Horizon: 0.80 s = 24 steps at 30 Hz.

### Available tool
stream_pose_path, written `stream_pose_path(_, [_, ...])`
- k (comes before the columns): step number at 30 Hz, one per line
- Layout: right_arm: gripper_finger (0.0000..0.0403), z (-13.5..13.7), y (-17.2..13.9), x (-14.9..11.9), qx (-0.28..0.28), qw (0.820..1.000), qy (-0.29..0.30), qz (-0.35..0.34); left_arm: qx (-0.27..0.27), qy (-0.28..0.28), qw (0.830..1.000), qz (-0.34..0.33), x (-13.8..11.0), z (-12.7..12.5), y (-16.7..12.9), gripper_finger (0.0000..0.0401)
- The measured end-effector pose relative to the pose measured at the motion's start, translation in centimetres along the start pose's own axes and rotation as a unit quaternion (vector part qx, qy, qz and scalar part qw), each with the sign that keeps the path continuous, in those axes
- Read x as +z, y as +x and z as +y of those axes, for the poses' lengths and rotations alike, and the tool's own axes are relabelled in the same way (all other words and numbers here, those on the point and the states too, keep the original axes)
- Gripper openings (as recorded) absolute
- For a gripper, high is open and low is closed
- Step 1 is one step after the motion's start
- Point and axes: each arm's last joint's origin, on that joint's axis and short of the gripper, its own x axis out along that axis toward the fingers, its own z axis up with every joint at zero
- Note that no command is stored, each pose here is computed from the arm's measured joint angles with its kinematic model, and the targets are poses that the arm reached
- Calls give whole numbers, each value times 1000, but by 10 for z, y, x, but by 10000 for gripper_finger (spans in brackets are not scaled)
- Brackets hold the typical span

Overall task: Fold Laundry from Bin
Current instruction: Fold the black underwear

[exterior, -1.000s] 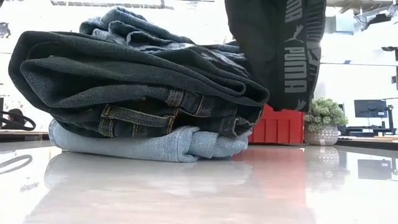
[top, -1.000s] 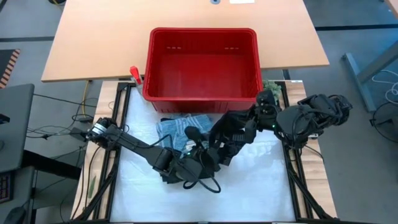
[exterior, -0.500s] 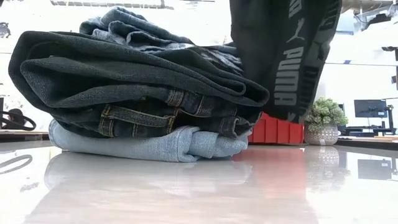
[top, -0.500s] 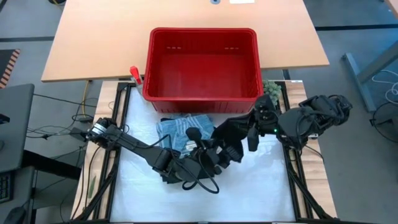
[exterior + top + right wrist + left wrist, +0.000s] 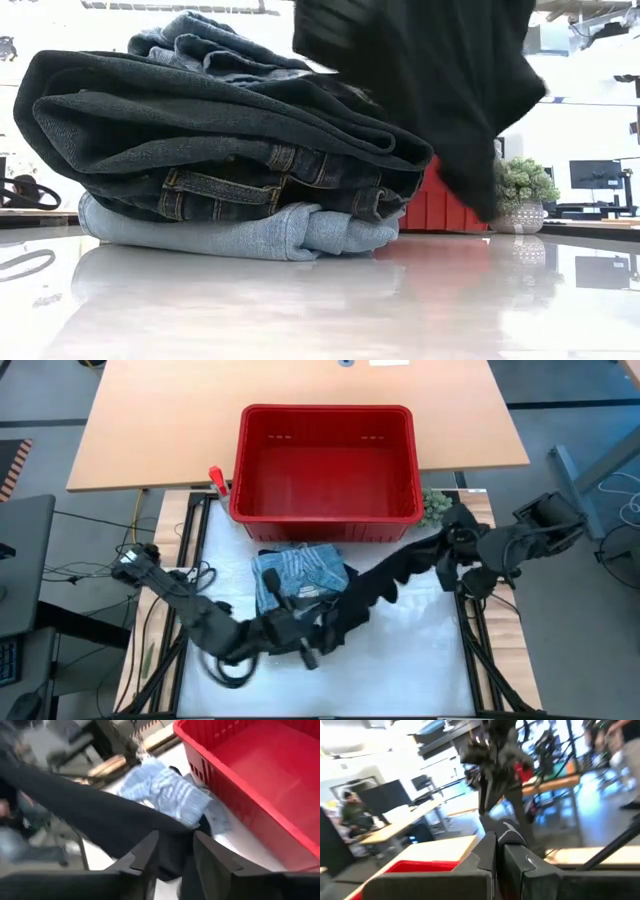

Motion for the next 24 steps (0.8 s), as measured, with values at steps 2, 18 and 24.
stream_pose_path(2, [171, -1, 0, -4, 5, 999, -42, 28, -10, -19, 1000, -8, 5, 6, -6, 0])
stream_pose_path(18, [259, 61, 31, 10, 186, 965, -183, -29, -149, 18, 988, 44, -16, -9, -20, 0])
stream_pose_path(24, [260, 91, 84, 6, 233, 950, -208, 26, -155, 30, 986, 54, -20, -11, -18, 0])
